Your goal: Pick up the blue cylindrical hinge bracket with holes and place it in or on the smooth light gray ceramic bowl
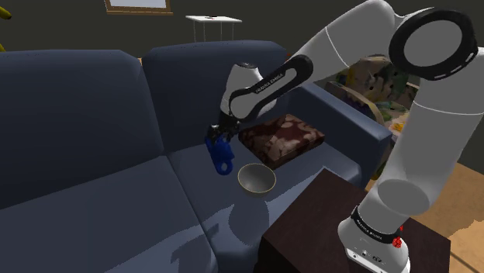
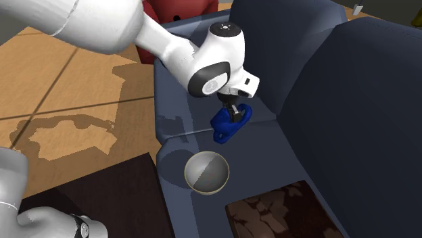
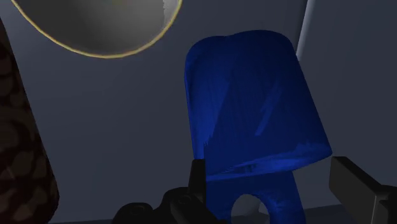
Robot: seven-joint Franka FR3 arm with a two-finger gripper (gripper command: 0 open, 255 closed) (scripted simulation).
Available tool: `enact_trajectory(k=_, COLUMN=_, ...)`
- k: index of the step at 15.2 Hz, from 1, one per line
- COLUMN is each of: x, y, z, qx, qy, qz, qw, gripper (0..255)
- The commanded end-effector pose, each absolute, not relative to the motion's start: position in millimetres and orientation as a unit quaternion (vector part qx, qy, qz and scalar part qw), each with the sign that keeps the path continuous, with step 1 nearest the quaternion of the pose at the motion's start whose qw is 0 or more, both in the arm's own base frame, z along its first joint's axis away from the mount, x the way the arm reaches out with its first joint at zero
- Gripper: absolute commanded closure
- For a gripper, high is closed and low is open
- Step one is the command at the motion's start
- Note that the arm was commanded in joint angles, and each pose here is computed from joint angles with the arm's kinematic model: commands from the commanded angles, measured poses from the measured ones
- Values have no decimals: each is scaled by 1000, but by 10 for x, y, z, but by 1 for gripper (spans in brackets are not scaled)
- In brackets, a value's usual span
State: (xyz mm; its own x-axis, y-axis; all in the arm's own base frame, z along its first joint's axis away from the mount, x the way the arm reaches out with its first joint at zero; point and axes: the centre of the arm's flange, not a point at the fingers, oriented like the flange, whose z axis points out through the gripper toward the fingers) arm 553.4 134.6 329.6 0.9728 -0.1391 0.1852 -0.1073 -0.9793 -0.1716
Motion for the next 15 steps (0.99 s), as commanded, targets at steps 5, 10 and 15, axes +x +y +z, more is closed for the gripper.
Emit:
enact_trajectory(k=5, x=4993, y=818, z=3453, qx=-990, qy=62, qz=-99, qw=81, gripper=255)
enact_trajectory(k=10, x=4484, y=340, z=3586, qx=-990, qy=62, qz=-99, qw=81, gripper=255)
enact_trajectory(k=15, x=4484, y=340, z=3322, qx=-990, qy=62, qz=-99, qw=81, gripper=255)
